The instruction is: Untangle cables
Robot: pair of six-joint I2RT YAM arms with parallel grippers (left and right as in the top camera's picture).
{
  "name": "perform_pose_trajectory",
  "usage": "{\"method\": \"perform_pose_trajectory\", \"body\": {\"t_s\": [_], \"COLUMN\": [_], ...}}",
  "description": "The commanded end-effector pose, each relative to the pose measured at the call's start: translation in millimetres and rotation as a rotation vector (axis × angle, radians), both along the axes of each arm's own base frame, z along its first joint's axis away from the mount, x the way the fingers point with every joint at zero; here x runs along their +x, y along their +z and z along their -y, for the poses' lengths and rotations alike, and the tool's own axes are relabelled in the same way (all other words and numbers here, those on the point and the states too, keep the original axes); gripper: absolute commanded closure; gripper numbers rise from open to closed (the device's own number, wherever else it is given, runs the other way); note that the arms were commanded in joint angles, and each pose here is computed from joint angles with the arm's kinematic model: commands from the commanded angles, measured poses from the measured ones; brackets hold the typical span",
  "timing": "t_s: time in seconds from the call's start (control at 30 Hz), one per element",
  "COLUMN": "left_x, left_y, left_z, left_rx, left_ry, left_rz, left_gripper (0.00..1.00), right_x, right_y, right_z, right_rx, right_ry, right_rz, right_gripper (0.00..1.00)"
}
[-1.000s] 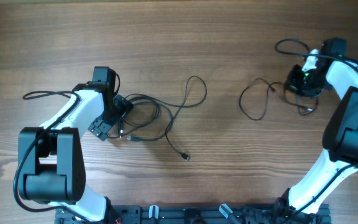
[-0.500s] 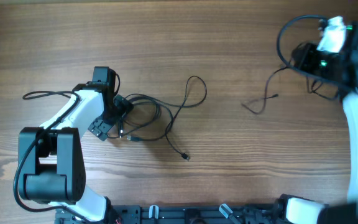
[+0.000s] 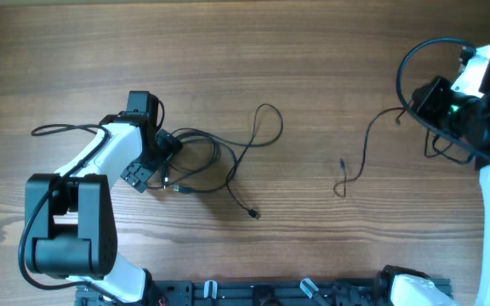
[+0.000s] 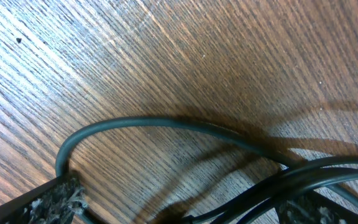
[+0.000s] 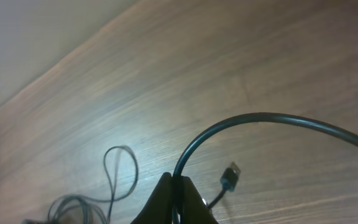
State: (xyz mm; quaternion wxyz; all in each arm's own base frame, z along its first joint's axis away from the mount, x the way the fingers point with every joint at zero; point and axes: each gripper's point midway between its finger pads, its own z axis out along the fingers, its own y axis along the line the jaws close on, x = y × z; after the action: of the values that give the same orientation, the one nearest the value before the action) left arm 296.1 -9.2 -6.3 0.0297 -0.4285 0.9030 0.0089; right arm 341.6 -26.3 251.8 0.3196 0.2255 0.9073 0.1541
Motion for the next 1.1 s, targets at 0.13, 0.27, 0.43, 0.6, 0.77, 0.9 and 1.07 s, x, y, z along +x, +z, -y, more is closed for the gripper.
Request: {"method": "perform_pose_trajectory", "body": {"t_s": [0.13, 0.27, 0.43, 0.6, 0.77, 0.9, 1.07], "left_x": [-20, -20, -16, -14, -14, -14, -13], "left_y": [-24, -24, -24, -24, -24, -24, -24], "left_z": [2, 3, 6, 6, 6, 6, 6], "left_rx": [-0.005, -0.009, -0.025, -0.025, -0.025, -0.025, -0.025], "left_ry": [-0.005, -0.004, -0.005, -0.005, -0.005, -0.005, -0.005], "left_rz": [-0.083, -0.081, -0.066, -0.056, -0.058, -0.057, -0.054], "left_gripper": [0.0, 0.0, 0.0, 0.0, 0.0, 0.0, 0.0], "right_x": [25, 43, 41, 43, 47, 34, 20], "right_y": [18, 56, 34, -34, -100, -159, -196], "right_z": [68, 71, 50, -1, -9, -20, -47], "right_rx": [-0.247, -0.351, -0.313, -0.272, -0.233, -0.142, -0.049], "right_ry": [-0.282, -0.21, -0.129, 0.038, 0.041, 0.029, 0.134], "right_rz": [0.085, 0.216, 0.137, -0.09, -0.295, -0.506, -0.639], "right_gripper": [0.95, 0.95, 0.95, 0.95, 0.95, 0.95, 0.78]}}
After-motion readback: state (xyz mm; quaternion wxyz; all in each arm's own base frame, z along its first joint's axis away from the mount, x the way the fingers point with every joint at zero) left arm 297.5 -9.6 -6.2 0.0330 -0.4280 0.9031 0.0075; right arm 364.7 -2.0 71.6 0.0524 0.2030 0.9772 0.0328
